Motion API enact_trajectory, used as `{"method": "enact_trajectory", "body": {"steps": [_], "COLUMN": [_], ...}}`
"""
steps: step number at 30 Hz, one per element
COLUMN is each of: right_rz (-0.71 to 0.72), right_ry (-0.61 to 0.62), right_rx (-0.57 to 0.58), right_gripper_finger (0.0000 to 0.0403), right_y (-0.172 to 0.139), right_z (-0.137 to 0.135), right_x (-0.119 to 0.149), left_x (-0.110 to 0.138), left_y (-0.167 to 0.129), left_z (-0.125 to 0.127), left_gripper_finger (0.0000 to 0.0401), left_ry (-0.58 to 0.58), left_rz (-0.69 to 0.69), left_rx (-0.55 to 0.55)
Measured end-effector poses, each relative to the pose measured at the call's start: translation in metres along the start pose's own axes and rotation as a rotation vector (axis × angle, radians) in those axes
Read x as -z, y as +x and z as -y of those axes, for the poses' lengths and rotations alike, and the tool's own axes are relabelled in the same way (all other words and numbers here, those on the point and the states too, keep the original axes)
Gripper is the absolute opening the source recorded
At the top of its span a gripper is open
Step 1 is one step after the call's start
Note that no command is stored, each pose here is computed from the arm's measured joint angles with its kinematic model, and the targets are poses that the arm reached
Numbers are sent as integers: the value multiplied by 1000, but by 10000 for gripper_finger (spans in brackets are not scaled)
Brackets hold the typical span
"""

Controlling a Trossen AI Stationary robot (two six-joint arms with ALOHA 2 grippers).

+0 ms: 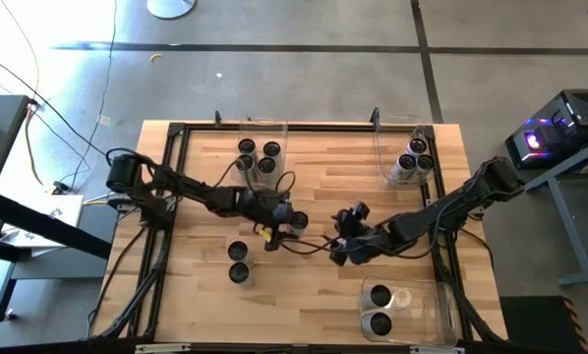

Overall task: Sort soda cans
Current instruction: Put the white/pink soda can into the top right transparent bin

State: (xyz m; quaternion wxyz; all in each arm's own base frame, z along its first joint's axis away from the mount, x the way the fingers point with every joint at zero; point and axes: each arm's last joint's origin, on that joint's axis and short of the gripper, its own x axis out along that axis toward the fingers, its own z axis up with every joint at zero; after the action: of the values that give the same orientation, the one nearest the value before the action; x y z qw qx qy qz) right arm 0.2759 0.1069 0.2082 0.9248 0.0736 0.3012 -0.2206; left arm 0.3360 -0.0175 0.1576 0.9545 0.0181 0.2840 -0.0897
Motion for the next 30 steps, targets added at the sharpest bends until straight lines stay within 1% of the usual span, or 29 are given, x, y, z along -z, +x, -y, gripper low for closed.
{"method": "enact_trajectory", "body": {"steps": [5,8,11,14,17,21,23,26,30], "right_rz": [95,132,161,167,175,177,155,113,98], "right_ry": [16,5,-4,-39,-78,-85,-80,-84,-179], "right_rx": [-4,-30,-68,-116,-123,-115,-143,-214,-260], "right_gripper_finger": [295,295,295,295,295,295,295,295,295], "right_y": [0,-1,-2,-2,-1,4,9,18,33], "right_z": [-4,-7,-10,-13,-12,-7,-3,4,7], "right_x": [-9,-13,-17,-20,-21,-26,-29,-33,-33], "left_x": [2,7,11,14,13,16,16,14,8], "left_y": [9,17,21,24,23,23,21,16,9], "left_z": [13,16,16,15,15,14,15,14,13], "left_gripper_finger": [270,283,288,289,290,290,291,291,291], "left_ry": [46,58,50,43,41,43,48,50,46], "left_rz": [18,22,18,-1,3,-20,-44,-63,-56], "left_rx": [5,3,2,2,2,1,-3,-28,-100]}}
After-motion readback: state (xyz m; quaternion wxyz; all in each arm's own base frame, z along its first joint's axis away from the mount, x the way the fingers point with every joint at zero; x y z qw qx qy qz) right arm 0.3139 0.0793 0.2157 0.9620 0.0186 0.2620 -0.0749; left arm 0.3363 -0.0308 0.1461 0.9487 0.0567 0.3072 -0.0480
